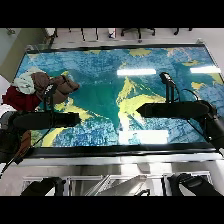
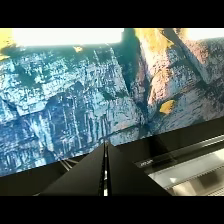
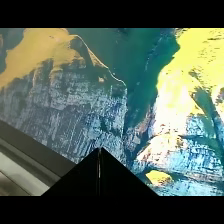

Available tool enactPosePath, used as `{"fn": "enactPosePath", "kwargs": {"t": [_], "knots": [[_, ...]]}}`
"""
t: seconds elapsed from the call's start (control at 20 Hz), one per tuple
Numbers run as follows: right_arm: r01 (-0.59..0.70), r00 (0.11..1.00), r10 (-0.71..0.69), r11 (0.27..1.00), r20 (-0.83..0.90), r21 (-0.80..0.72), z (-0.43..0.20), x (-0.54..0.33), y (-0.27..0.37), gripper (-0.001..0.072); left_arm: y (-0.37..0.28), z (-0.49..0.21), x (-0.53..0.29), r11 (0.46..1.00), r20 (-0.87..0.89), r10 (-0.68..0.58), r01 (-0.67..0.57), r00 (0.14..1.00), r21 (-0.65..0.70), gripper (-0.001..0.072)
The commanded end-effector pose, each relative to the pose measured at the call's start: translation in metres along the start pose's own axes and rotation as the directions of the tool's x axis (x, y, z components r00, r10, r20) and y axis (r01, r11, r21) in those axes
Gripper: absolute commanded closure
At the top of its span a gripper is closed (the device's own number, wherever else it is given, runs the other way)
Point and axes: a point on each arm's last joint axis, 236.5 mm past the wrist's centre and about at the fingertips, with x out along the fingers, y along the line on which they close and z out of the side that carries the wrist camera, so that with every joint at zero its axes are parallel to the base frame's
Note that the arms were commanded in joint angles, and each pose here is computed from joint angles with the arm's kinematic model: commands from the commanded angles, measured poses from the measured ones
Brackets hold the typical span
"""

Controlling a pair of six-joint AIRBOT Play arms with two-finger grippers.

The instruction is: Fold the shirts.

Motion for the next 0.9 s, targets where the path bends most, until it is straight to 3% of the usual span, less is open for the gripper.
{"fn": "enactPosePath", "kwargs": {"t": [0.0,0.55,0.8,0.85], "knots": [[-0.001,1.000,0.001,1.000,0.000,0.000,0.000,0.000,0.000,0.0688,0.000,0.000,0.000,1.000,0.000,0.001,-0.001,1.000,-0.001,0.0694],[-0.001,1.000,0.001,1.000,0.001,0.000,0.000,0.000,0.000,0.0688,0.000,0.002,0.000,1.000,0.007,-0.001,0.001,1.000,-0.001,0.0694],[0.005,1.000,-0.005,1.000,0.020,0.005,0.005,0.002,-0.002,0.0688,-0.002,0.032,-0.002,1.000,0.136,-0.010,0.010,0.991,0.003,0.0694],[0.006,1.000,-0.006,1.000,0.025,0.007,0.007,0.003,-0.003,0.0688,0.011,0.042,-0.004,0.999,0.175,0.041,-0.046,0.984,0.028,0.0694]]}}
